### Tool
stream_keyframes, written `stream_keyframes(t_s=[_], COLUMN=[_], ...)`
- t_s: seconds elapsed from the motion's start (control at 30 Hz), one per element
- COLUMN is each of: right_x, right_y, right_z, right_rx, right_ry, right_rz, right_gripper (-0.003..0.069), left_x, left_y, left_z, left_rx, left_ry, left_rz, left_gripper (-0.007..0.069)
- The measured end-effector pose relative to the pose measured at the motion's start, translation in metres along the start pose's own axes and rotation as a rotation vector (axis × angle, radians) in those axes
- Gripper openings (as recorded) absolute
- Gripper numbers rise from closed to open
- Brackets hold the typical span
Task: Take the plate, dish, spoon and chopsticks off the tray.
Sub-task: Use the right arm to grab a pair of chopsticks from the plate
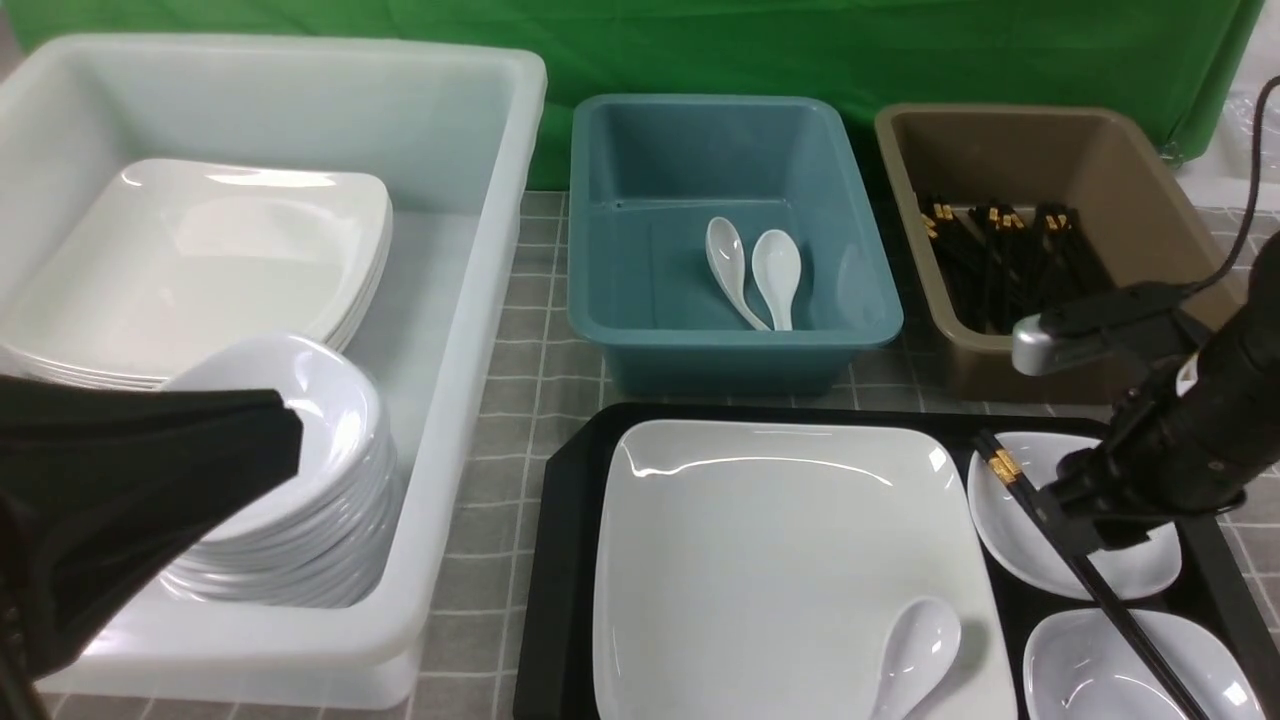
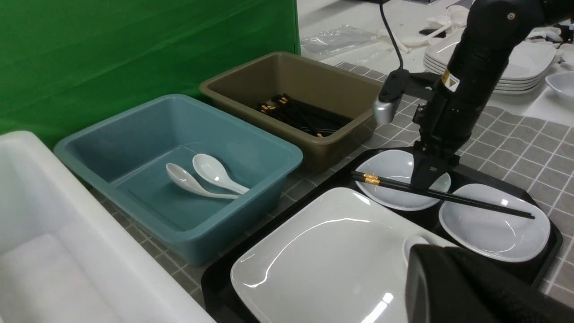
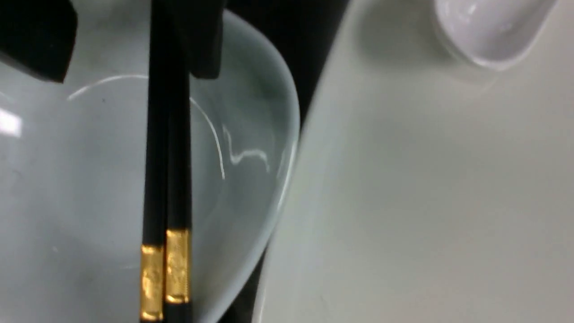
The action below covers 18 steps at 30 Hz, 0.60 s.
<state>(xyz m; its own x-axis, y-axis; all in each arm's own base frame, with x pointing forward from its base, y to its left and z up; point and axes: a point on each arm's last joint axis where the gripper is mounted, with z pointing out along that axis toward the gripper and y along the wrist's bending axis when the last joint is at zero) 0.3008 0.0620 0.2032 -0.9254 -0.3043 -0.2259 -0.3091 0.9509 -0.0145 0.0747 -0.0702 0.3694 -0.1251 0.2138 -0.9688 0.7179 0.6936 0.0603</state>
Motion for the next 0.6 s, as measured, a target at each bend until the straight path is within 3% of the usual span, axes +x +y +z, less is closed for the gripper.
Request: stream_keyframes(t_s=[0.33,0.53,0.6], right_x=[-0.010,-0.012,-0.012], right_y=[-0.001,-0.001,-0.001], right_z=[0.027,0.040,0.041], right_rx=[-0.008,-0.009,-0.010], right_ry=[0.024,0.041,0.044], right_rz=[0.006,0.006,0.006], right_gripper=[0.0389,0.0246,0.0239], left_x=[0.000,0.000,0.000], left_y=[0.000,-0.001,-0.001], left_z=[0.000,0.000,0.000], left_rx=[0.000,0.006,0.008], left_ry=[0.000,-0.002,-0.002], left_rz=[0.001,-0.009,-0.012], left_gripper=[0.0009,0.0009,0.0009])
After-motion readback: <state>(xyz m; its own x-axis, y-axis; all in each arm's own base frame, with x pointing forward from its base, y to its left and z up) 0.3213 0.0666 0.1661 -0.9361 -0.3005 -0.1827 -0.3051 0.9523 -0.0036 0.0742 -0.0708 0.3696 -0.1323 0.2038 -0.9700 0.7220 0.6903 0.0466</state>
